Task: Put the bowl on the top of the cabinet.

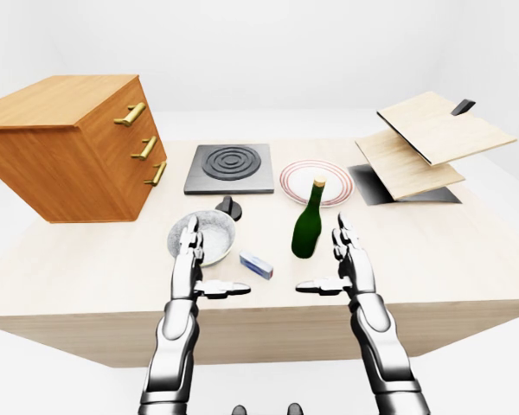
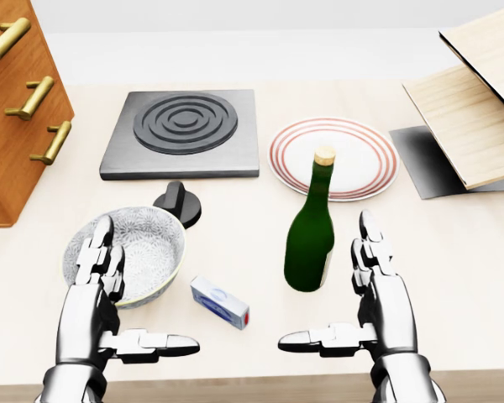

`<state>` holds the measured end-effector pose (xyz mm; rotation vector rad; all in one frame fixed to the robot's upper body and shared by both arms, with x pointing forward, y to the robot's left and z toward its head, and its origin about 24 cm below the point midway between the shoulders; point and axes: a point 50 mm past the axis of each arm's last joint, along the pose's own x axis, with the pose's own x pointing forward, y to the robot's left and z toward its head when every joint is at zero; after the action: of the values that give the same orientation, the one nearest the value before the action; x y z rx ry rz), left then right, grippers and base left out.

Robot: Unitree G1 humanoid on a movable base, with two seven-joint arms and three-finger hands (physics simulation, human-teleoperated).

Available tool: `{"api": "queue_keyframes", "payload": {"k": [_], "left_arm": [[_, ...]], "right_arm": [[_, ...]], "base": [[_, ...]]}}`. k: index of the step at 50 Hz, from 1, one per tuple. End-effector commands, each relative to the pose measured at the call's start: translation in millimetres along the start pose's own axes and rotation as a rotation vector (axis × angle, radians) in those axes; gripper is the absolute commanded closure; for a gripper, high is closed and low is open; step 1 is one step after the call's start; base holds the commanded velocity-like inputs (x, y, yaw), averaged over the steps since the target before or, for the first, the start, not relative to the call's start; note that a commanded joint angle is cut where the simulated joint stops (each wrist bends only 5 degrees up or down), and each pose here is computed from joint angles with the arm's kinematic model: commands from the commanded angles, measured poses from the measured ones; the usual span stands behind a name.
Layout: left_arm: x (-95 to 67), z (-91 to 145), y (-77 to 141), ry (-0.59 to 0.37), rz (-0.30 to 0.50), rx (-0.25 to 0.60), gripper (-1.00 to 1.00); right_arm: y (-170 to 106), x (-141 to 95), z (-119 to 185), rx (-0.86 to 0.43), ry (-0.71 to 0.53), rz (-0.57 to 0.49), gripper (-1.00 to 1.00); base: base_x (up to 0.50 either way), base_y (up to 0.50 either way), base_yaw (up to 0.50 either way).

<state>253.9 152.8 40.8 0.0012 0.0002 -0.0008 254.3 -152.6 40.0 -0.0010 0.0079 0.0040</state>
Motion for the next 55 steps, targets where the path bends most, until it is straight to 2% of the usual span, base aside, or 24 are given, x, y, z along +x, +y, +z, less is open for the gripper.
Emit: {"api": "queue_keyframes", "payload": {"k": [1, 10, 14, 23, 29, 31, 32, 34, 35, 36, 37, 39, 42, 45, 50, 52, 55], "left_arm": [[-1.1, 0.2, 6.3, -0.002, 0.001, 0.002, -1.00], [-1.1, 1.1, 5.6, -0.015, 0.003, 0.007, -1.00], [-3.4, 6.5, 6.2, -0.055, 0.012, 0.015, -1.00], [-28.6, 45.2, 12.0, -0.244, 0.088, 0.053, -1.00], [-38.7, 57.0, 15.1, -0.293, 0.120, 0.068, -1.00], [-42.4, 59.4, 14.8, -0.302, 0.125, 0.075, -1.00], [-43.3, 61.1, 14.7, -0.310, 0.126, 0.077, -1.00], [-43.8, 60.0, 15.2, -0.304, 0.130, 0.078, -1.00], [-44.1, 59.8, 15.2, -0.303, 0.130, 0.078, -1.00], [-44.4, 62.1, 14.6, -0.313, 0.127, 0.074, -1.00], [-45.3, 63.5, 14.7, -0.320, 0.129, 0.071, -1.00], [-46.2, 65.1, 14.8, -0.326, 0.133, 0.076, -1.00], [-47.0, 65.9, 15.4, -0.329, 0.139, 0.076, -1.00], [-47.1, 65.8, 14.9, -0.329, 0.138, 0.080, -1.00], [-45.8, 63.9, 15.0, -0.321, 0.137, 0.078, -1.00], [-45.8, 63.2, 14.7, -0.318, 0.135, 0.078, -1.00], [-45.5, 62.8, 14.9, -0.316, 0.137, 0.077, -1.00]], "right_arm": [[-6.3, 0.2, -2.0, -0.005, 0.012, 0.007, -1.00], [-6.3, -0.4, 0.7, -0.019, -0.010, 0.008, -1.00], [-4.0, -6.1, 12.0, -0.052, -0.087, 0.018, -1.00], [-0.8, -24.9, 38.0, -0.110, -0.217, 0.002, -1.00], [0.0, -33.4, 52.0, -0.132, -0.277, -0.009, -1.00], [0.1, -34.5, 53.2, -0.135, -0.282, -0.009, -1.00], [-0.4, -32.0, 37.1, -0.134, -0.212, -0.010, -1.00], [0.1, -35.0, 52.5, -0.139, -0.279, -0.009, -1.00], [-0.5, -33.2, 40.4, -0.146, -0.226, -0.014, -1.00], [0.2, -36.4, 54.9, -0.149, -0.289, -0.013, -1.00], [0.2, -37.0, 57.5, -0.152, -0.300, -0.013, -1.00], [-1.0, -34.0, 44.6, -0.151, -0.244, -0.019, -1.00], [-0.2, -36.4, 56.5, -0.155, -0.295, -0.015, -1.00], [-0.7, -34.8, 49.0, -0.154, -0.263, -0.017, -1.00], [0.6, -36.6, 56.3, -0.156, -0.294, -0.009, -1.00], [-0.2, -34.8, 48.2, -0.156, -0.260, -0.011, -1.00], [0.0, -35.7, 55.5, -0.156, -0.291, -0.010, -1.00]], "base": [[0.00, 0.00, 0.00], [0.00, 0.00, 0.00], [0.00, 0.00, 0.00], [0.00, 0.00, 0.00], [0.00, 0.00, 0.00], [0.00, 0.00, 0.00], [0.00, 0.00, 0.00], [0.00, 0.00, 0.00], [0.00, 0.00, 0.00], [0.00, 0.00, 0.00], [0.00, 0.00, 0.00], [0.00, 0.00, 0.00], [0.00, 0.21, 0.00], [0.00, 0.36, 0.00], [0.00, 0.50, 0.00], [0.00, 0.50, 0.00], [0.00, 0.50, 0.00]]}}
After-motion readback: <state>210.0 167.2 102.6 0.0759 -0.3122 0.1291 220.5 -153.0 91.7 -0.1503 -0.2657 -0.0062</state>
